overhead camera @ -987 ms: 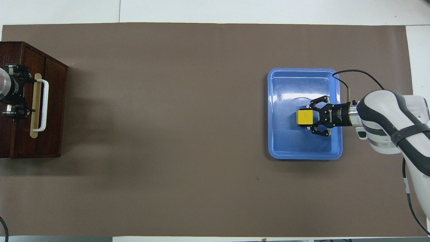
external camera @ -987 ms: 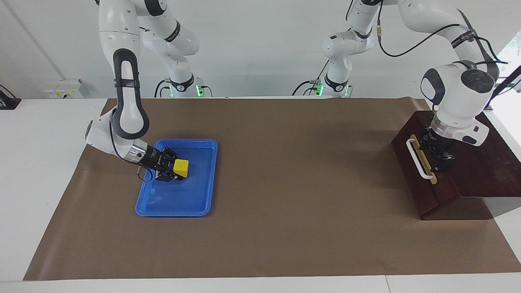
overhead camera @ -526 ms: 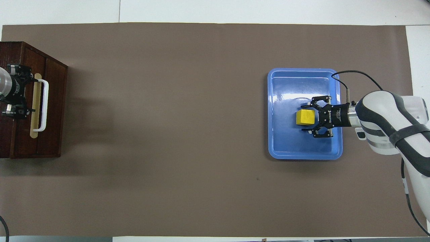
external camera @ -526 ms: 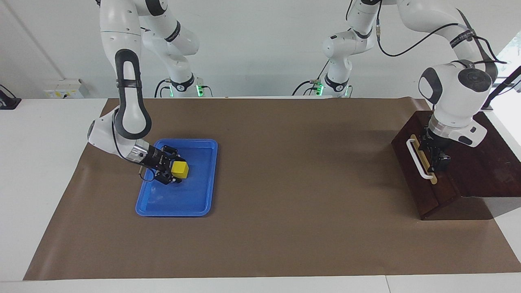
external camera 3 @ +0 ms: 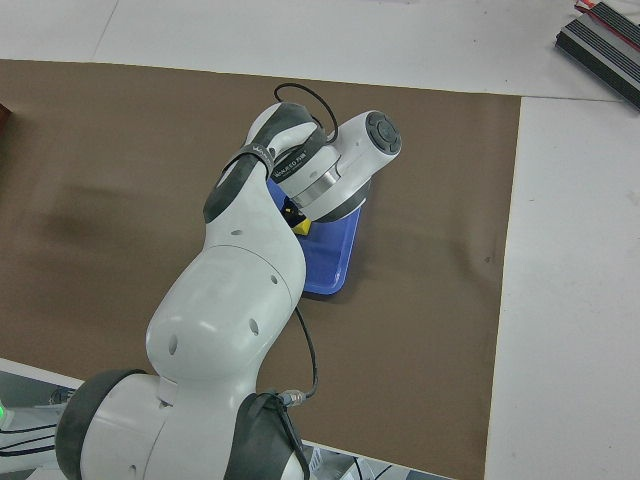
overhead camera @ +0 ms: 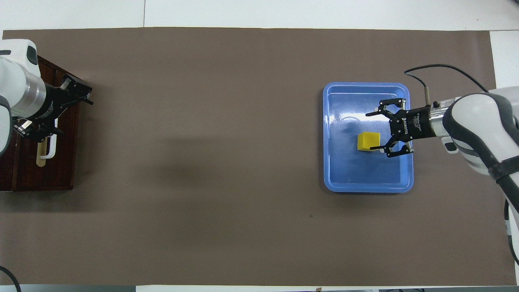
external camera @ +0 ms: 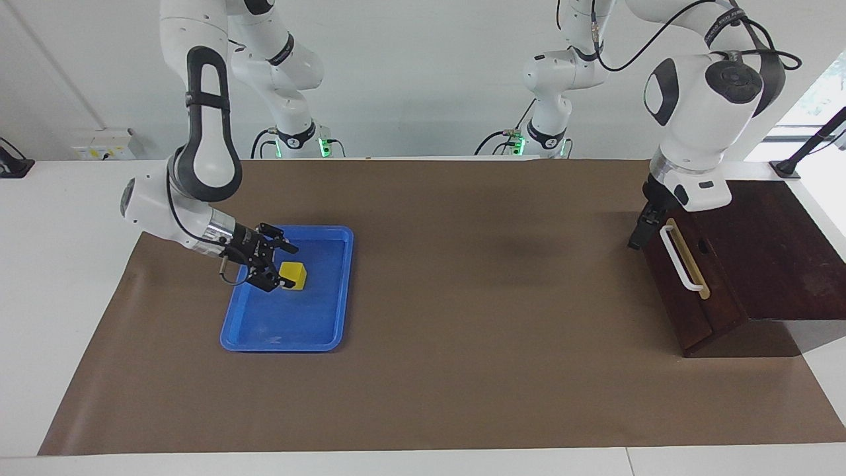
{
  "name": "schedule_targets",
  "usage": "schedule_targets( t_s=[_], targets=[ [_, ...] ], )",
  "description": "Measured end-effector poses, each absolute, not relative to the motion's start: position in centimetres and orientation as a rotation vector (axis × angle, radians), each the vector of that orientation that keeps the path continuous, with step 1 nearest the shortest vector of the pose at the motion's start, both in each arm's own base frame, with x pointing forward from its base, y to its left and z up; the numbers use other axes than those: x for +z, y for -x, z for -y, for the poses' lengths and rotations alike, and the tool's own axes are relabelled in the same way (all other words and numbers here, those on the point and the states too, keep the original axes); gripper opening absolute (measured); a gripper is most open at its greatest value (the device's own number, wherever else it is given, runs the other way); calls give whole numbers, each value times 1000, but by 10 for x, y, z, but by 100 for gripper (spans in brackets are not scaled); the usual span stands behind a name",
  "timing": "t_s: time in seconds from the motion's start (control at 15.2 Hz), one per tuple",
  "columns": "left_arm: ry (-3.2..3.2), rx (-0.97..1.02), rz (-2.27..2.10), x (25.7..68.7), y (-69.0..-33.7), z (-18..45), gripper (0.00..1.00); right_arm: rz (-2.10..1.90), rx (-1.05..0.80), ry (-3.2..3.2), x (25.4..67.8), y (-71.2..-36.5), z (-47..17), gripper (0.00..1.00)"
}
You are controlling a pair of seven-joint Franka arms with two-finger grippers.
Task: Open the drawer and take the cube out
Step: 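Open the right gripper and lift it away from the cube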
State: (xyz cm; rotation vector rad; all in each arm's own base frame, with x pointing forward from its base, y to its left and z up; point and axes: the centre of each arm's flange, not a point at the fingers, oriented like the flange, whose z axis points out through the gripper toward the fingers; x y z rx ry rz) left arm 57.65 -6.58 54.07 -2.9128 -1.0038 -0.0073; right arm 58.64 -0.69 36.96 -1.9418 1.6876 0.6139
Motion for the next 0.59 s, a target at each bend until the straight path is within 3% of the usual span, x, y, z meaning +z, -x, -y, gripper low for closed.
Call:
schedule_targets(
  t_s=[0.26, 0.59],
  targets=[
    [3018, 182, 477, 553, -556, 65, 100, -1526, 429, 2284, 466, -591, 7, 100],
    [3041, 207, 302, 558, -540, 83, 100, -732, 152, 2914, 550, -582, 5, 100]
  ],
)
